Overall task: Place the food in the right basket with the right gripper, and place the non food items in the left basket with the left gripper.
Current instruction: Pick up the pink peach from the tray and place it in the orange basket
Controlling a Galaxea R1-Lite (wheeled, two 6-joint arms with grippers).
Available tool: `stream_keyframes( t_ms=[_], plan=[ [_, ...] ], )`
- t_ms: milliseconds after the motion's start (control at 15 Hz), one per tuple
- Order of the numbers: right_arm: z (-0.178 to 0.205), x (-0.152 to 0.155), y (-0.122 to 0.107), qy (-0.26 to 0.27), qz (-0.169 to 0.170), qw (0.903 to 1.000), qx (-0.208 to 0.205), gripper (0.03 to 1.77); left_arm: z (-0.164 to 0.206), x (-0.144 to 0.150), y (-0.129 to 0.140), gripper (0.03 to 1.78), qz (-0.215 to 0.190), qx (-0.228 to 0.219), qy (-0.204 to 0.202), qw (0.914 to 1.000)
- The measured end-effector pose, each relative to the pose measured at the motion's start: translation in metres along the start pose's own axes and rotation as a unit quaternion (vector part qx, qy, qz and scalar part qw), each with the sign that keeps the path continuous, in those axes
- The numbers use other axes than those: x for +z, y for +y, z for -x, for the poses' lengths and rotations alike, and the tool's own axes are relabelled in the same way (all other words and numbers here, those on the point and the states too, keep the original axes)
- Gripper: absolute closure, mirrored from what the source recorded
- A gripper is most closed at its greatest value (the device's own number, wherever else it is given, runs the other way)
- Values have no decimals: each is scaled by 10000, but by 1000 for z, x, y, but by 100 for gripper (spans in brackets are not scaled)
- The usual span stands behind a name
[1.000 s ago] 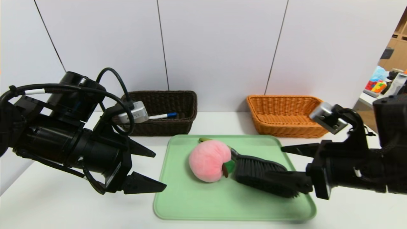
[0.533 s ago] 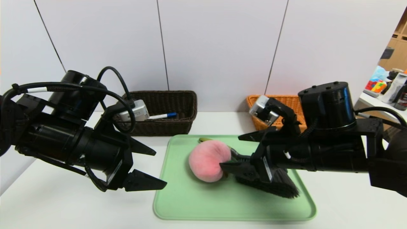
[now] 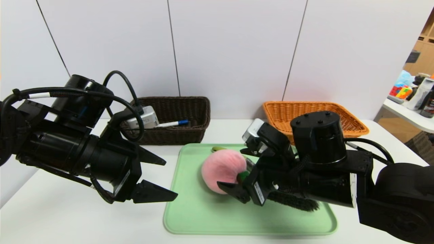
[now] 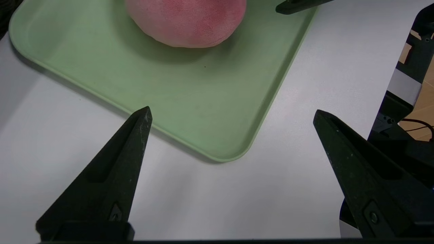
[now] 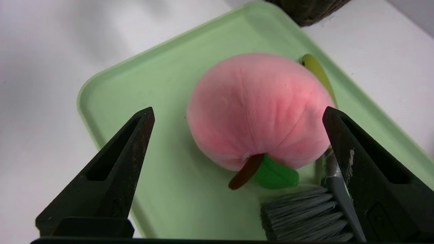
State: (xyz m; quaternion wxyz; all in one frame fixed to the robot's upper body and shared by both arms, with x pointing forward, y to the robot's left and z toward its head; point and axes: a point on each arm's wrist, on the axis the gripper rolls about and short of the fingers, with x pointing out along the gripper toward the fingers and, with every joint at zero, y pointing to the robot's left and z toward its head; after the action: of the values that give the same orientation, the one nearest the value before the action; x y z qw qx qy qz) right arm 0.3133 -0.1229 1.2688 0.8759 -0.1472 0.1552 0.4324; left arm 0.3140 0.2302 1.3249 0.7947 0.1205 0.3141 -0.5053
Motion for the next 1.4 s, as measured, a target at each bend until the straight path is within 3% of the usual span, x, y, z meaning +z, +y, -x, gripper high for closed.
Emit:
stream_keyframes(
  t_ms=[200, 533, 733, 1400],
  plan=[
    [-7, -1, 9, -221, 103, 9992, -302, 9, 0, -1, 0, 12, 34, -11, 24, 10000],
    [-19, -9, 14, -99, 113, 9994, -305, 9, -1, -2, 0, 12, 41, -15, 28, 10000],
    [-26, -8, 10, -289, 92, 9987, -399, 9, -1, -2, 0, 12, 35, -14, 31, 10000],
    [-53, -19, -6, -83, -7, 9981, -608, 9, -1, -4, 4, 12, 94, 31, 60, 9999]
  ],
)
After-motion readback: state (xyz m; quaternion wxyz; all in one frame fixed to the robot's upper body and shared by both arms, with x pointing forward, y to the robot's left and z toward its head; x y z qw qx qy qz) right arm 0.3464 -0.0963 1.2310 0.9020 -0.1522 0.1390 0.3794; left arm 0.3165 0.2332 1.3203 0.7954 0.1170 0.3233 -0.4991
